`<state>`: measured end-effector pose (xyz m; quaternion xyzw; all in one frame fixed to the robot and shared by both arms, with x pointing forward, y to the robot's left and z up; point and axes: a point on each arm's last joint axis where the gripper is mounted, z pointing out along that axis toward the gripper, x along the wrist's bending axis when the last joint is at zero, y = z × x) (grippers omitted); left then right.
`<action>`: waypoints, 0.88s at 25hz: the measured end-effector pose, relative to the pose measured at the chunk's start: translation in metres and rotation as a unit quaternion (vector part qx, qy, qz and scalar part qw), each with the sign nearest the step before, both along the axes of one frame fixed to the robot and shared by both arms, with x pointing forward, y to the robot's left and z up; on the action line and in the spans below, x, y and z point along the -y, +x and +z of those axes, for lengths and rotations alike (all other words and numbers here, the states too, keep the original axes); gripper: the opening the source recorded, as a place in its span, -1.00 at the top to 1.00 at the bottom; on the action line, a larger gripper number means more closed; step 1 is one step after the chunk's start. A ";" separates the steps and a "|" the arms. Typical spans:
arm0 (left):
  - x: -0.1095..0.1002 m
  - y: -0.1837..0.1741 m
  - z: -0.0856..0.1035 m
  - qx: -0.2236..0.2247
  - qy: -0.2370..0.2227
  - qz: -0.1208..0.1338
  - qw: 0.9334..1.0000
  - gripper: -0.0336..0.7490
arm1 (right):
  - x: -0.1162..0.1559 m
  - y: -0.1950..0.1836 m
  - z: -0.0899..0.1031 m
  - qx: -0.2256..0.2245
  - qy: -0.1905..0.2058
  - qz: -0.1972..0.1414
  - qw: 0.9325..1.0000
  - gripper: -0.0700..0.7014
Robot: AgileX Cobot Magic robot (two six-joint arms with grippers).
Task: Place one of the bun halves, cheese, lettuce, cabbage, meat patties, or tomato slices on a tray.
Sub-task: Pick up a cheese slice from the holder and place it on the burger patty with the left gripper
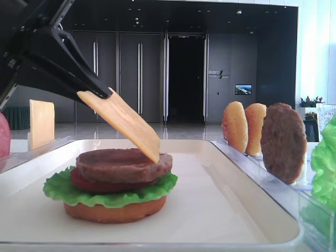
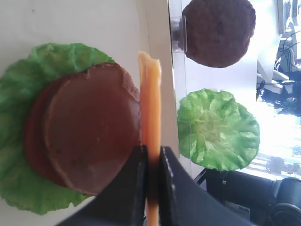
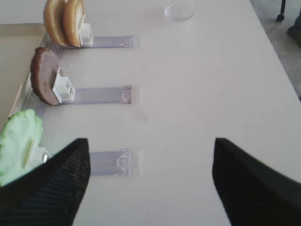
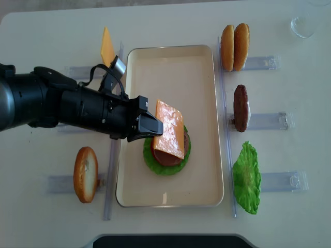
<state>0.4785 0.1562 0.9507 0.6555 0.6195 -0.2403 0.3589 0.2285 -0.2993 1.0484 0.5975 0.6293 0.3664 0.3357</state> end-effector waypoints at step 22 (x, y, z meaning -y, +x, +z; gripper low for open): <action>0.003 0.003 -0.014 -0.029 -0.007 0.006 1.000 0.83 | 0.000 0.000 0.000 0.000 0.000 0.000 1.000 -0.52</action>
